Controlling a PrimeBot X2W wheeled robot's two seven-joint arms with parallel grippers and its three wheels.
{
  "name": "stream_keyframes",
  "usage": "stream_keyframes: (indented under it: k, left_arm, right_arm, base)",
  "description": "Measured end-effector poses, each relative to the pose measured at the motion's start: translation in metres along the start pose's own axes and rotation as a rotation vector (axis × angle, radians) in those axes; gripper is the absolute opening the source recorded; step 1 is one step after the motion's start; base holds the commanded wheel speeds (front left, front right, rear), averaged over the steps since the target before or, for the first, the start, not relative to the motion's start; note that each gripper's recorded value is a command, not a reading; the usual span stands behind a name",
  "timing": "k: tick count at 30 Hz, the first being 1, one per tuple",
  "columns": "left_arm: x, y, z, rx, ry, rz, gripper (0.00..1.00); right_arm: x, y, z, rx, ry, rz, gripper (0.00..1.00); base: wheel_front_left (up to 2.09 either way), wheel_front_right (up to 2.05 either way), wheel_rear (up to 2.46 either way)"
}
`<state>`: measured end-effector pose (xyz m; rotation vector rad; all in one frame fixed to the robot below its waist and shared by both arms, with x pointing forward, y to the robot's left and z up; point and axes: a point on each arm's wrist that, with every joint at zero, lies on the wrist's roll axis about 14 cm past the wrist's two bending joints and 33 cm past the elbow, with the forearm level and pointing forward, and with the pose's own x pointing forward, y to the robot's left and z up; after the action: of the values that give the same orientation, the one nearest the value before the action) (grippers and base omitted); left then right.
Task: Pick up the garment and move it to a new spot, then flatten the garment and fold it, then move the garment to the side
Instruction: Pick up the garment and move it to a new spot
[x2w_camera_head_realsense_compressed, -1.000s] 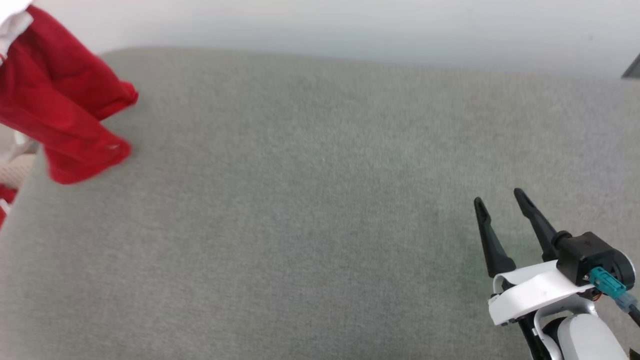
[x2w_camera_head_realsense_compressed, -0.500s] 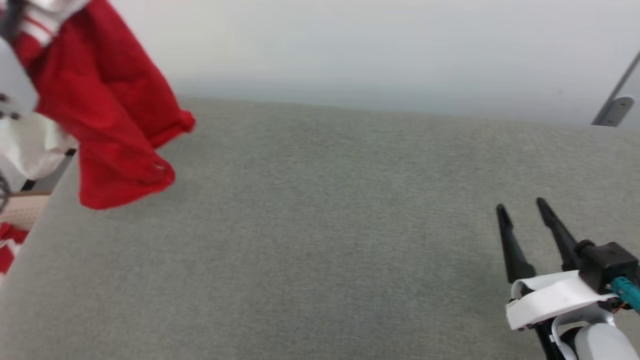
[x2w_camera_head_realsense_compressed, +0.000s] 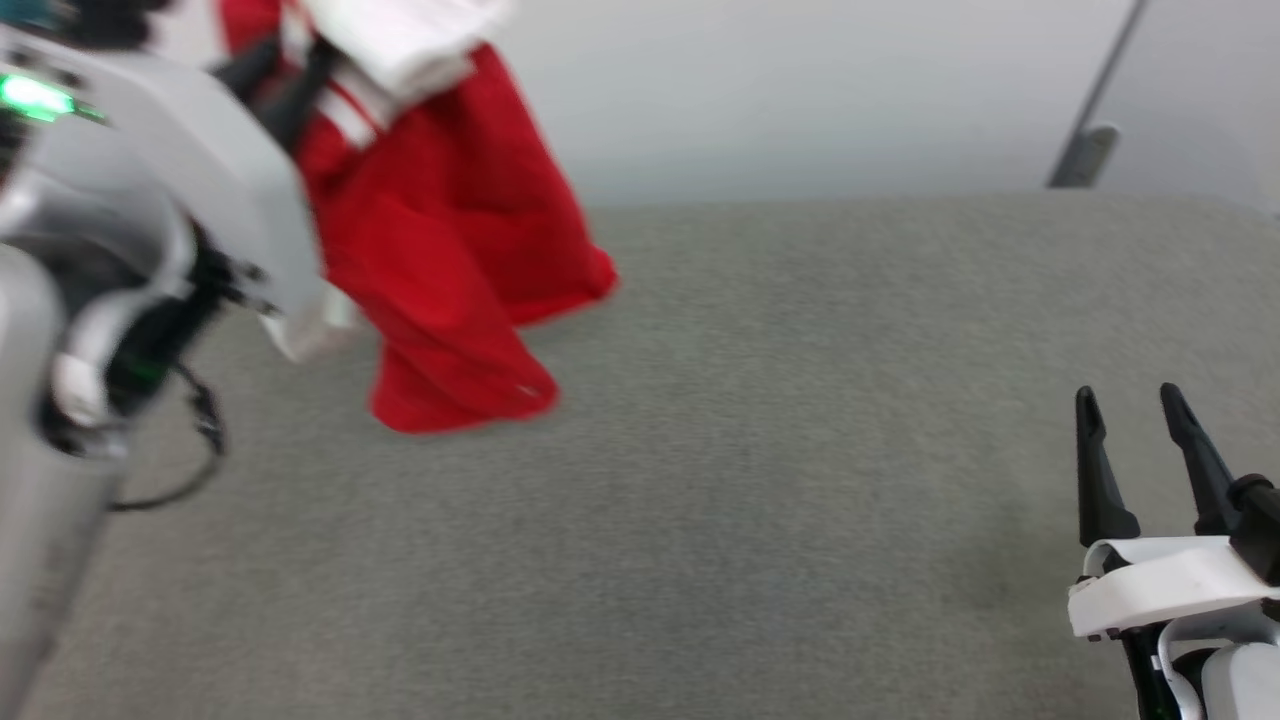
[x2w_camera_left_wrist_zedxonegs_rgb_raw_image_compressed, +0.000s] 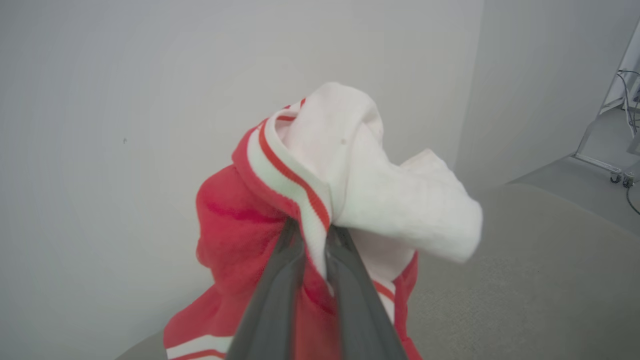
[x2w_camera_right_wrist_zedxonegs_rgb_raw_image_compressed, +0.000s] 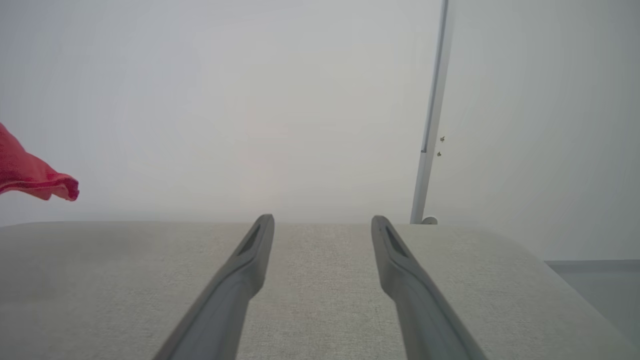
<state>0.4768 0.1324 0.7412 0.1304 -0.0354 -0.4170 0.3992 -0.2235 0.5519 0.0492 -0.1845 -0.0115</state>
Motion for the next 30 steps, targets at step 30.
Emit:
stream_keyframes:
  k: [30]
  left_arm:
    - [0.026, -0.170, -0.304, -0.105, 0.758, -0.377, 0.00]
  right_arm:
    - [-0.012, -0.027, -0.059, 0.028, 0.151, -0.124, 1.00]
  base:
    - [0.00, 0.00, 0.00]
